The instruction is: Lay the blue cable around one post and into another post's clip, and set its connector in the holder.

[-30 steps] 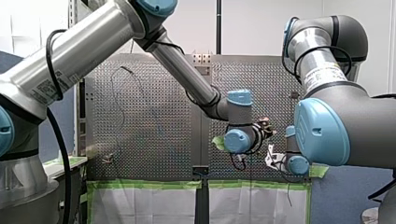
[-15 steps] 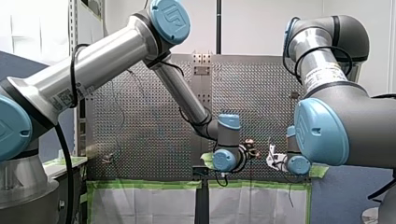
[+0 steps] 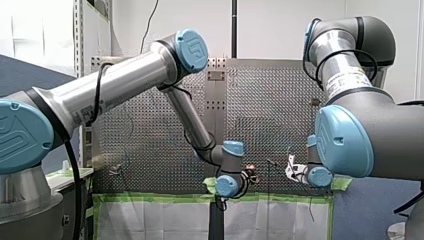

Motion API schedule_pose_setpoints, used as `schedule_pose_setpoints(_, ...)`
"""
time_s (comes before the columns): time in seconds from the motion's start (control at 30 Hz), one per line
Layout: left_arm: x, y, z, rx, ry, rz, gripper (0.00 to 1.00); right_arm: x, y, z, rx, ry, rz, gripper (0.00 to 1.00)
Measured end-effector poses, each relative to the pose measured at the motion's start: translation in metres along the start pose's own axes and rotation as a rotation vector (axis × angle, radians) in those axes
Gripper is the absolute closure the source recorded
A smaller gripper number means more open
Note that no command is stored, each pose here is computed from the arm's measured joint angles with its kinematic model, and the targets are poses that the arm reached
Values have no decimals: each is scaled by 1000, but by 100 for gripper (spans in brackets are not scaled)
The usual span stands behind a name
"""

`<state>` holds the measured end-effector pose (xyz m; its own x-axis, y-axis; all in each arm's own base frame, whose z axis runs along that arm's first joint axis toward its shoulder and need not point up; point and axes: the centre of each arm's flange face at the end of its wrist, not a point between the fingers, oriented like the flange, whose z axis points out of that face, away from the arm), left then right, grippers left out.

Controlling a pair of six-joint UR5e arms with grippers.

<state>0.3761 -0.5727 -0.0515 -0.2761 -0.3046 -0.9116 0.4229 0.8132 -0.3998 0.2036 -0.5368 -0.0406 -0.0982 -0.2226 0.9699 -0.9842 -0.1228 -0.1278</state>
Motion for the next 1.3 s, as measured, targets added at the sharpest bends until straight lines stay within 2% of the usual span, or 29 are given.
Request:
schedule_pose_setpoints(0.17, 21, 15, -2, -13, 34, -5, 0, 0, 0, 0, 0, 0, 0, 100)
schedule_pose_setpoints(0.4, 61, 29, -17, -21, 94, 3, 0, 1, 0, 1, 0, -1, -1, 100)
schedule_pose_setpoints(0.6, 91, 46, -26, -40, 108, -1, 0, 0, 0, 1, 0, -3, -2, 100)
schedule_pose_setpoints(0.77, 115, 56, -36, -45, 132, 15, 0, 1, 0, 1, 0, -3, -1, 100)
schedule_pose_setpoints(1.07, 158, 76, -60, -73, 195, 98, 0, 1, 0, 1, 0, -1, -1, 100)
schedule_pose_setpoints(1.3, 144, 64, -60, -100, 193, 165, 0, 1, 0, 1, 0, 0, -1, 100)
